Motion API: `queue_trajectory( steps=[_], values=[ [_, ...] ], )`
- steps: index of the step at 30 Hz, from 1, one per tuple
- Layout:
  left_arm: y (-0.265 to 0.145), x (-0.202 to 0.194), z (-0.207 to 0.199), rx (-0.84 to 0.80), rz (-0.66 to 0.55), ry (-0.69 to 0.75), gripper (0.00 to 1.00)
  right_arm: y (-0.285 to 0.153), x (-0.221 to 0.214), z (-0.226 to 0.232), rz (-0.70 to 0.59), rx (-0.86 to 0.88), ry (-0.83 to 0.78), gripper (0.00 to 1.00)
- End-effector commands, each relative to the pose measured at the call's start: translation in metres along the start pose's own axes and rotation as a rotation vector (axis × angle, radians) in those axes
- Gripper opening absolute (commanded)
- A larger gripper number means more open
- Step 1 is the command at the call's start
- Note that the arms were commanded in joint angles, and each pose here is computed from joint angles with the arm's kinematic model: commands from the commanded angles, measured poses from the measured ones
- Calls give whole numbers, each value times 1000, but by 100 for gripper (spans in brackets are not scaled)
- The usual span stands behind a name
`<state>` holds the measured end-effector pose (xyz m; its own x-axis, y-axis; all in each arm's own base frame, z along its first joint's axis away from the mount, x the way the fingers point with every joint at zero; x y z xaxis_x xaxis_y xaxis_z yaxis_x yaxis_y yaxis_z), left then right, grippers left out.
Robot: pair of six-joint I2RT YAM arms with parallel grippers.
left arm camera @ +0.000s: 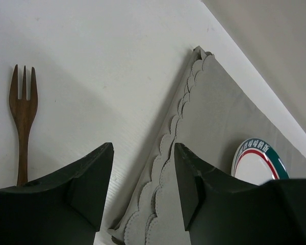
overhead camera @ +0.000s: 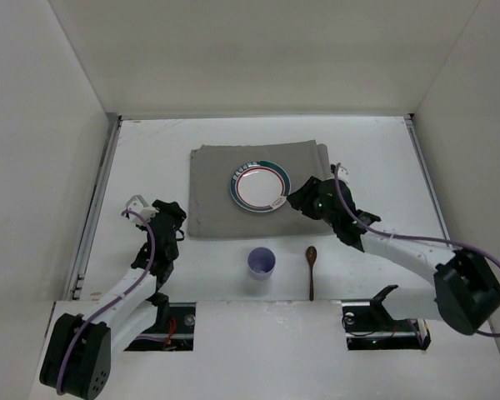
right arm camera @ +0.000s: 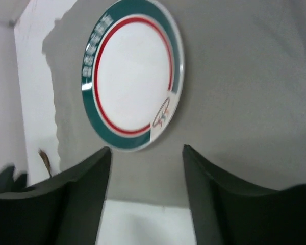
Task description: Set the dinner table for one person
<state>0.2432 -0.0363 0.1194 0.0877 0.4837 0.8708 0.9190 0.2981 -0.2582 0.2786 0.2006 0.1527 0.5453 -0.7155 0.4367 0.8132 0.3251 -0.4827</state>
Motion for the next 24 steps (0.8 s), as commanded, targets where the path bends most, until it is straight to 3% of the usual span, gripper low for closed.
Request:
queue_trajectory(
  steps=[1,5,7,9,13,15,24],
  values=[
    [0,4,-2,-12,-23,-13,44,-34,-7,17,15,82,-226,51],
    [1,2,-3,-13,-15,-2,30,-72,-27,30,106,144,-418,18],
    [2,0,-4,-9,-7,6,26,-89,-38,29,182,147,-516,16],
    [3,-1,-4,-9,-1,9,25,-105,-50,32,255,154,-608,22],
    [1,1,-5,-15,-8,5,26,-122,-70,36,348,162,-757,49],
    [1,1,-4,-11,-12,3,27,-123,-79,36,378,164,-806,57],
    [0,2,-3,-7,-18,1,32,-118,-110,31,487,156,-880,59]
  ],
)
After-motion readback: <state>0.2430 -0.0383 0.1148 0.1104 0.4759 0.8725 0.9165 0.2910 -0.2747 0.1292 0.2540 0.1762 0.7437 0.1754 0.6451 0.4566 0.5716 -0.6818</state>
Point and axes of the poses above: each gripper's point midway between its finger pads, its own y axis out along the fingers, its own z axis along the line the jaws close on, x = y × z, the point moved 6 cm from there along -y, back along the fingers, and after that the axes turned 11 degrees about y, right-handed, at the moved point
